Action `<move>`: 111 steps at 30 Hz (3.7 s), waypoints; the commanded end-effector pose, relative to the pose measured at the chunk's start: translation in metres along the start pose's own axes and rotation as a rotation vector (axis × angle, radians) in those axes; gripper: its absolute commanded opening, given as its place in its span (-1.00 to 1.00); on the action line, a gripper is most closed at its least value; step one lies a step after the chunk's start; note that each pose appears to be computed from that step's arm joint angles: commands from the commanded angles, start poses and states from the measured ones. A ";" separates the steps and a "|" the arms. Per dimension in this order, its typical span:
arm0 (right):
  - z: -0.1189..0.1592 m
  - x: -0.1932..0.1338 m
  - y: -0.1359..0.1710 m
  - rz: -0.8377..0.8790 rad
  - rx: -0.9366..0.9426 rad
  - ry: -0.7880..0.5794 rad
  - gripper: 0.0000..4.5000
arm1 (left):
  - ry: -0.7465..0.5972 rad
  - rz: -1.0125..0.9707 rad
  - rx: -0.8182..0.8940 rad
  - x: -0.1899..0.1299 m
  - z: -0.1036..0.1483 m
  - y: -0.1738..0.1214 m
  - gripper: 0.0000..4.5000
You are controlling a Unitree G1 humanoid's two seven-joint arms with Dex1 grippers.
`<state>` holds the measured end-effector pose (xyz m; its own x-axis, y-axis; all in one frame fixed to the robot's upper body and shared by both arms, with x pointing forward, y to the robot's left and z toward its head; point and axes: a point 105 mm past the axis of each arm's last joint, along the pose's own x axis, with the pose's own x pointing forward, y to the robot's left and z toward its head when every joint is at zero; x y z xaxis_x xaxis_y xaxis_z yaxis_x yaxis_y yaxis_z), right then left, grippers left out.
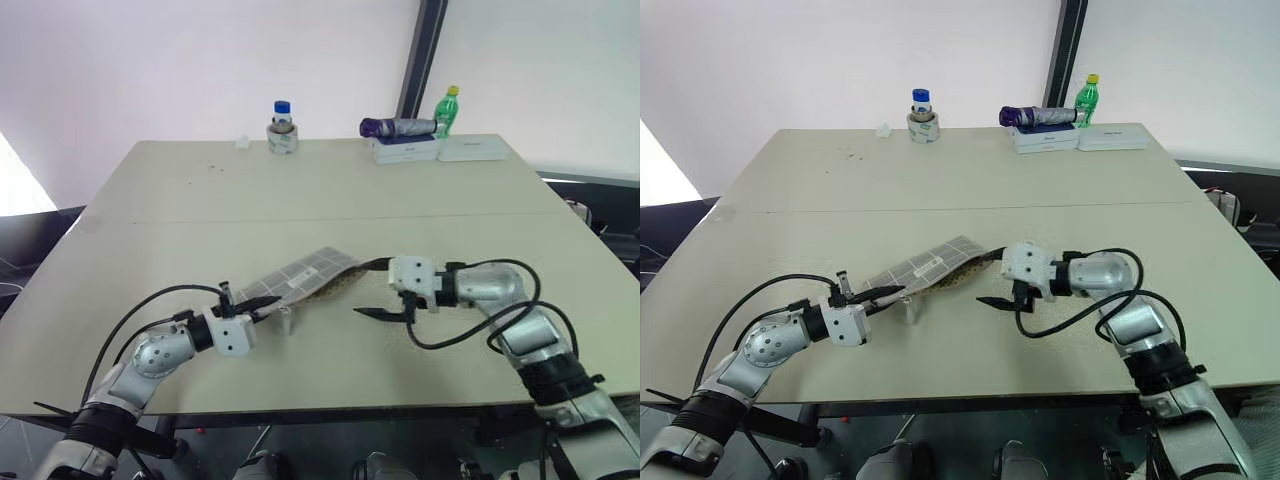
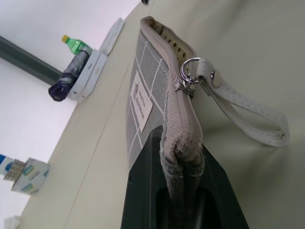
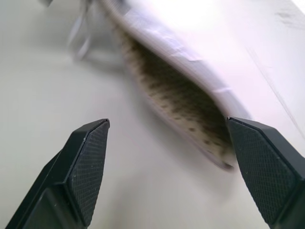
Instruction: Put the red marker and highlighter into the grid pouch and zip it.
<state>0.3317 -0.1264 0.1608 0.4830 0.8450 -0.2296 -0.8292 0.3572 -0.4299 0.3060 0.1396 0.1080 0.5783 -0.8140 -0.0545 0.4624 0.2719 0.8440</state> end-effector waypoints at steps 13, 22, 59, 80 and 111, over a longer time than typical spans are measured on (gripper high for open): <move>-0.060 -0.109 -0.020 -0.660 0.237 -0.014 0.81 | -0.031 0.007 -0.015 0.000 0.001 -0.005 -1.00; -0.075 -0.120 -0.024 -0.693 0.209 0.097 0.81 | -0.042 0.004 -0.012 0.002 0.004 -0.005 -1.00; -0.024 -0.030 0.025 -0.014 0.341 0.104 -0.85 | -0.056 0.034 -0.001 0.014 0.011 0.002 -1.00; -0.008 0.039 0.026 0.125 -0.093 0.200 -0.85 | -0.099 -0.031 0.100 0.020 0.029 0.000 -1.00; 0.042 0.024 0.028 0.114 -0.236 -0.093 0.91 | -0.107 -0.041 0.035 0.013 0.028 -0.001 -1.00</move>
<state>0.3106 -0.0751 0.1615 0.3298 0.9056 -0.2666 -0.8159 0.1313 -0.5631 0.2953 0.1154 0.1113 0.4873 -0.8702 -0.0735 0.4867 0.2007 0.8502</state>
